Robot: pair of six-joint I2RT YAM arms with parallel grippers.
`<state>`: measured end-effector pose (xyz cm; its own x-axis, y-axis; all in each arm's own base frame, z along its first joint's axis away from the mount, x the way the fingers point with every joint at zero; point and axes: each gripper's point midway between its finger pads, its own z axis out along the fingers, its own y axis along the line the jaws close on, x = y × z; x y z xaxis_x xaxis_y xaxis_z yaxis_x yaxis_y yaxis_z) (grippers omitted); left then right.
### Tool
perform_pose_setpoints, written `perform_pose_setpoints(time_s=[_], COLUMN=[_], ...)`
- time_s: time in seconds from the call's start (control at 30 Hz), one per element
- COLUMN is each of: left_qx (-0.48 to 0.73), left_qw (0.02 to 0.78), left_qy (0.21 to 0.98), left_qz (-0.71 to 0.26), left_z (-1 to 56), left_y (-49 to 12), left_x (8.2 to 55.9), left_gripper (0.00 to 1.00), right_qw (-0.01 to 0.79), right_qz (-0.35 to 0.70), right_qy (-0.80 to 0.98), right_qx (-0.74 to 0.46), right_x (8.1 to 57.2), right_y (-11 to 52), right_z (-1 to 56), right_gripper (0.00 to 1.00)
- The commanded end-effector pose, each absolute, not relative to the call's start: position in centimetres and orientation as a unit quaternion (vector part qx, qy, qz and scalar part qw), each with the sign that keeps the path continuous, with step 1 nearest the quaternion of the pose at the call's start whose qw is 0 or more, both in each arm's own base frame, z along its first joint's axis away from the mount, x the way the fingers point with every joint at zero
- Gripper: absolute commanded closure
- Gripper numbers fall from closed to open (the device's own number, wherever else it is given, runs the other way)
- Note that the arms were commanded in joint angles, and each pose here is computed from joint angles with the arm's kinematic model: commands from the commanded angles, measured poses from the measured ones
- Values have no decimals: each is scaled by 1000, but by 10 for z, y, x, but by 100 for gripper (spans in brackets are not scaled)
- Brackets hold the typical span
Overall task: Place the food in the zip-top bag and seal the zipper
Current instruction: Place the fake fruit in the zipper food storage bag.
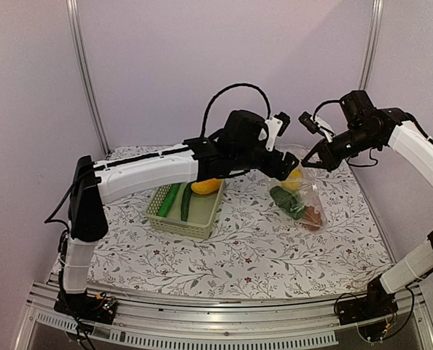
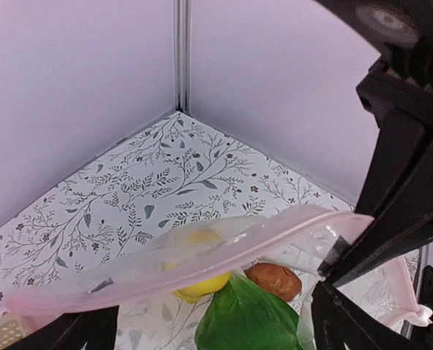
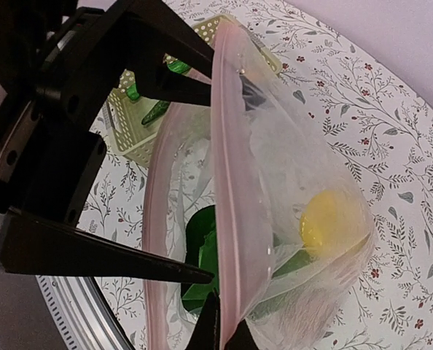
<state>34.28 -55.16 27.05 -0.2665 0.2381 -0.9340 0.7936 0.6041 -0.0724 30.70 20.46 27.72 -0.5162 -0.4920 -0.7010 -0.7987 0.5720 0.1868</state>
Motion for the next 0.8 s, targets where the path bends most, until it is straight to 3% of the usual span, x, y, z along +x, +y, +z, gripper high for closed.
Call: perform_pose_setpoints(time_s=[0.0, 0.2, 0.33, 0.5, 0.77], left_qx=[309, 320, 321, 305, 221], left_qw=[553, 605, 623, 615, 521], left_qy=[704, 619, 611, 674, 803], left_qz=[-321, -385, -368, -272, -185], left_z=[341, 403, 412, 374, 282], left_y=[-544, -509, -478, -443, -367], left_x=[332, 287, 275, 296, 341], left_gripper=[8, 9, 9, 9, 9], right_qw=[310, 308, 311, 337, 397], right_qz=[256, 234, 220, 180, 83], right_qy=[831, 842, 850, 864, 870], right_qx=[-385, -375, -363, -327, -281], right_x=[311, 321, 332, 363, 416], right_y=[209, 203, 196, 169, 126], right_z=[286, 274, 270, 277, 310], right_gripper=[100, 100, 100, 100, 100])
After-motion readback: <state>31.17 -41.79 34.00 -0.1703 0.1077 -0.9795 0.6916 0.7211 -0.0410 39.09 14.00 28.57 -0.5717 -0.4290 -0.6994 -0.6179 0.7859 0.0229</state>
